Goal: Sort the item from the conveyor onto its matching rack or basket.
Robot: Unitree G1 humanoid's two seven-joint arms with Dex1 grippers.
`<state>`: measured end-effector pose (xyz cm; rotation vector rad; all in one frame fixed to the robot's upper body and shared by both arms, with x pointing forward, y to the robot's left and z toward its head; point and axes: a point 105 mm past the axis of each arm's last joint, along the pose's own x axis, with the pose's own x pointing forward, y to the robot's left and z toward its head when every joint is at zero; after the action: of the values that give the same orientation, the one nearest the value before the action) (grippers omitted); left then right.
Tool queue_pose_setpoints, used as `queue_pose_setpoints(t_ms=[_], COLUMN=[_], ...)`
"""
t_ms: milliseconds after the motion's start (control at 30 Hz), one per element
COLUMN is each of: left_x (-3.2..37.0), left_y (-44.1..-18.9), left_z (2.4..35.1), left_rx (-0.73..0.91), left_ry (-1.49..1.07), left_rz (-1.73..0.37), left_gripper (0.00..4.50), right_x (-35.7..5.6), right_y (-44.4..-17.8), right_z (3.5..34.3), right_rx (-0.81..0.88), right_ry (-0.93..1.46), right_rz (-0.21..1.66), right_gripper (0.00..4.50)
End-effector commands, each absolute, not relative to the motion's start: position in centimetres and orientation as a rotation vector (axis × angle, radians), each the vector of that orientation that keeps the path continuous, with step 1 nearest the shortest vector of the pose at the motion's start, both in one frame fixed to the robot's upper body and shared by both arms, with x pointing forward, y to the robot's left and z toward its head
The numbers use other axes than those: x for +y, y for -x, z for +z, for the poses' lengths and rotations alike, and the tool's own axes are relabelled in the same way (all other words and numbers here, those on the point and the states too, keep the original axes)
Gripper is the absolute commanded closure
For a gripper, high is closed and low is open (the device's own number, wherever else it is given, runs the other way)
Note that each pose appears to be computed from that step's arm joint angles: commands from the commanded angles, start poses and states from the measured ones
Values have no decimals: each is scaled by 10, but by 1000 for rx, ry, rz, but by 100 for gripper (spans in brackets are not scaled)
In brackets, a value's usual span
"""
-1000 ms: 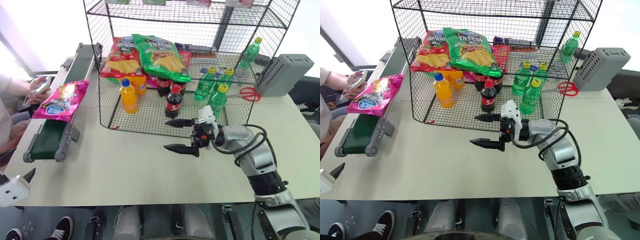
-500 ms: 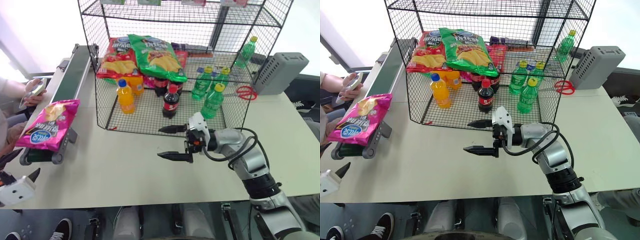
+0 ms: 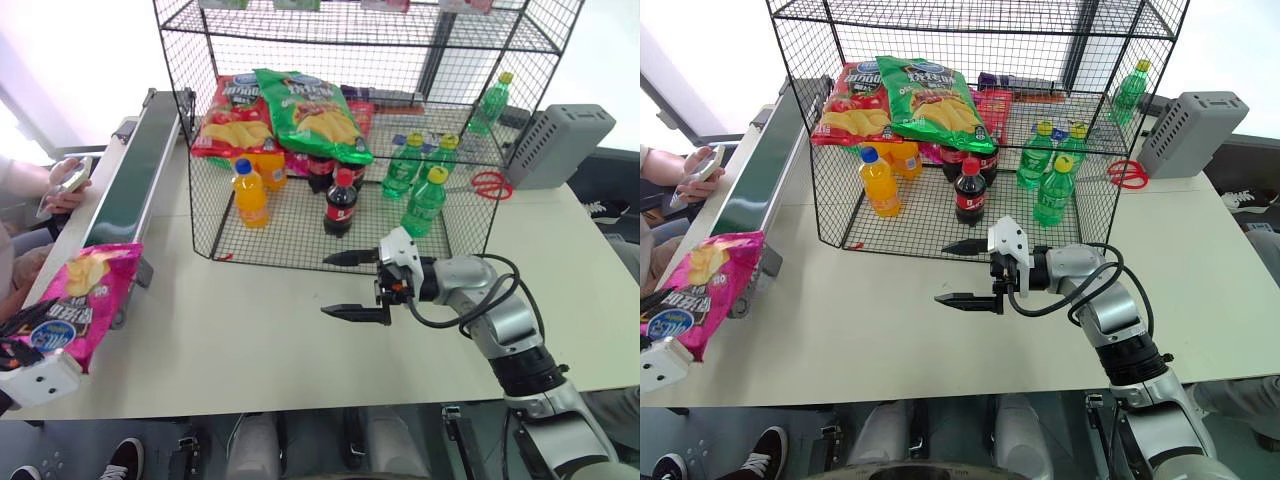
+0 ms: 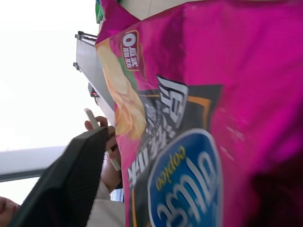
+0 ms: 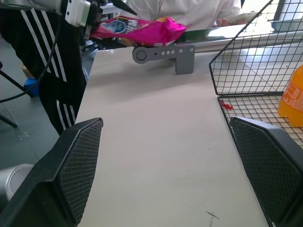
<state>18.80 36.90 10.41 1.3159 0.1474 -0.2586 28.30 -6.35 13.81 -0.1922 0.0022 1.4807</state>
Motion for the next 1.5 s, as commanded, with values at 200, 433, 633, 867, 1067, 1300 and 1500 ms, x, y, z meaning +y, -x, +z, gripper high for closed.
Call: queue_pose_setpoints(t_ms=[200, 433, 633, 867, 1067, 1300, 1500], left_x=[362, 347, 315, 235, 196, 171, 156], left_y=[-200, -219, -211, -185, -174, -182, -191], left_z=[131, 200, 221, 207, 208, 228, 232], left_rx=[32, -235, -275, 2, 60, 11, -16], left_ry=[-1247, -989, -441, 233, 427, 689, 779], left_rz=[-219, -134, -390, -865, -1102, -1321, -1385], left_gripper=[446, 446, 446, 446, 446, 446, 446], right_x=[-67, -69, -80, -100, -113, -105, -90], right_y=[-288, -292, -299, -286, -265, -251, -245], right_z=[149, 148, 160, 175, 161, 169, 192], right_rx=[-64, -78, -94, 19, 232, 359, 278], right_ry=[227, 254, 184, -4, -171, -380, -511], right_rz=[1458, 1441, 1416, 1500, 1557, 1653, 1734], right_gripper=[0, 0, 0, 0, 0, 0, 0])
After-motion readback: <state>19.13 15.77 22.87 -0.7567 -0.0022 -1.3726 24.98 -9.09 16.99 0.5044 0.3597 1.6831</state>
